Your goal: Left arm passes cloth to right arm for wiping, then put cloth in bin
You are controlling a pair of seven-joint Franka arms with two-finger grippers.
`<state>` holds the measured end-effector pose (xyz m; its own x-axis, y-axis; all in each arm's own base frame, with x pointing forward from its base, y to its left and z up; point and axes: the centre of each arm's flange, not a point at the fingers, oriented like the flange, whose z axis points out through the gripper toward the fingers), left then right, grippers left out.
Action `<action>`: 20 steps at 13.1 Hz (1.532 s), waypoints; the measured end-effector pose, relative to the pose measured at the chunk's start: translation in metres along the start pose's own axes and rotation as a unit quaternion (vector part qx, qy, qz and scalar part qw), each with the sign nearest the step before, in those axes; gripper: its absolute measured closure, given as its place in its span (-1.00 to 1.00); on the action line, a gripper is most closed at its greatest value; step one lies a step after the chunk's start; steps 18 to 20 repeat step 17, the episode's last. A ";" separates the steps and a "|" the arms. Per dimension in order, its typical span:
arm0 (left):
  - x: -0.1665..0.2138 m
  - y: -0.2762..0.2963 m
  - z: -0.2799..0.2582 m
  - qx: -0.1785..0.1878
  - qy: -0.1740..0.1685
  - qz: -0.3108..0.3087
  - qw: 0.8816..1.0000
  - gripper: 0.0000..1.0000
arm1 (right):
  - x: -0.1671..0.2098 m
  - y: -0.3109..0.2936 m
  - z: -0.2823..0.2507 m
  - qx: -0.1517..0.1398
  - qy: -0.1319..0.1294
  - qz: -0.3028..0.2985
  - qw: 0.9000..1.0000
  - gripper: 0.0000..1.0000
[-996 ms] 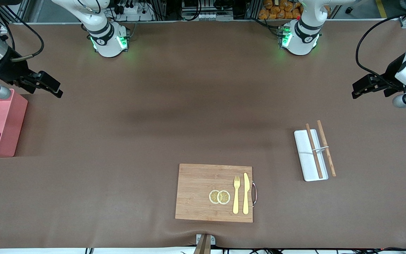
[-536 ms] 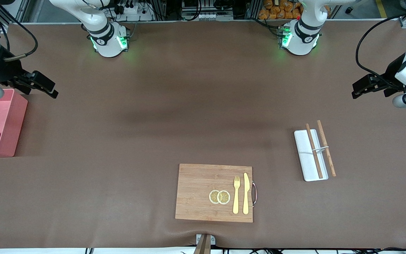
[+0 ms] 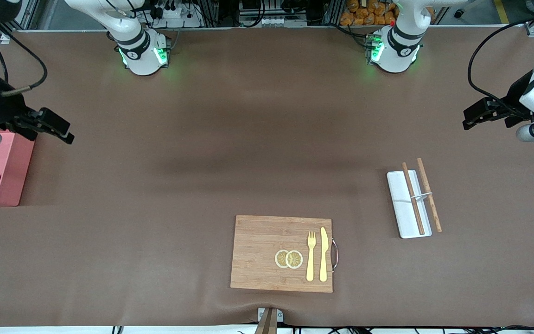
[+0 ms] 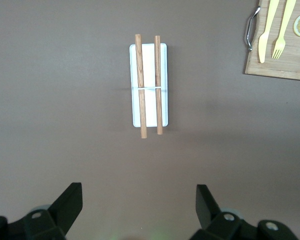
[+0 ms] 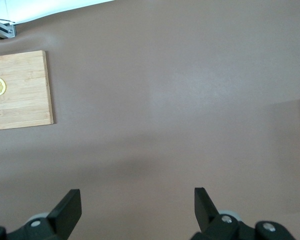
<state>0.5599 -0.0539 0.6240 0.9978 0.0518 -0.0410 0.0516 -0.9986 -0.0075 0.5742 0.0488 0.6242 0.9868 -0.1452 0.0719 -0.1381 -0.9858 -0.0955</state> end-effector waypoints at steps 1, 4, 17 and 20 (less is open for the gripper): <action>0.000 0.000 0.001 0.000 -0.001 0.000 1.000 -1.00 | 0.002 -0.001 0.000 0.000 0.000 -0.001 1.000 -1.00; 0.001 0.000 0.002 0.000 -0.002 0.000 1.000 -1.00 | 0.002 -0.003 -0.006 0.001 0.006 -0.003 1.000 -1.00; 0.002 0.005 0.005 -0.006 -0.005 -0.014 1.000 -1.00 | 0.003 -0.002 -0.006 0.001 0.006 -0.003 1.000 -1.00; 0.002 0.005 0.005 -0.006 -0.005 -0.014 1.000 -1.00 | 0.003 -0.002 -0.006 0.001 0.006 -0.003 1.000 -1.00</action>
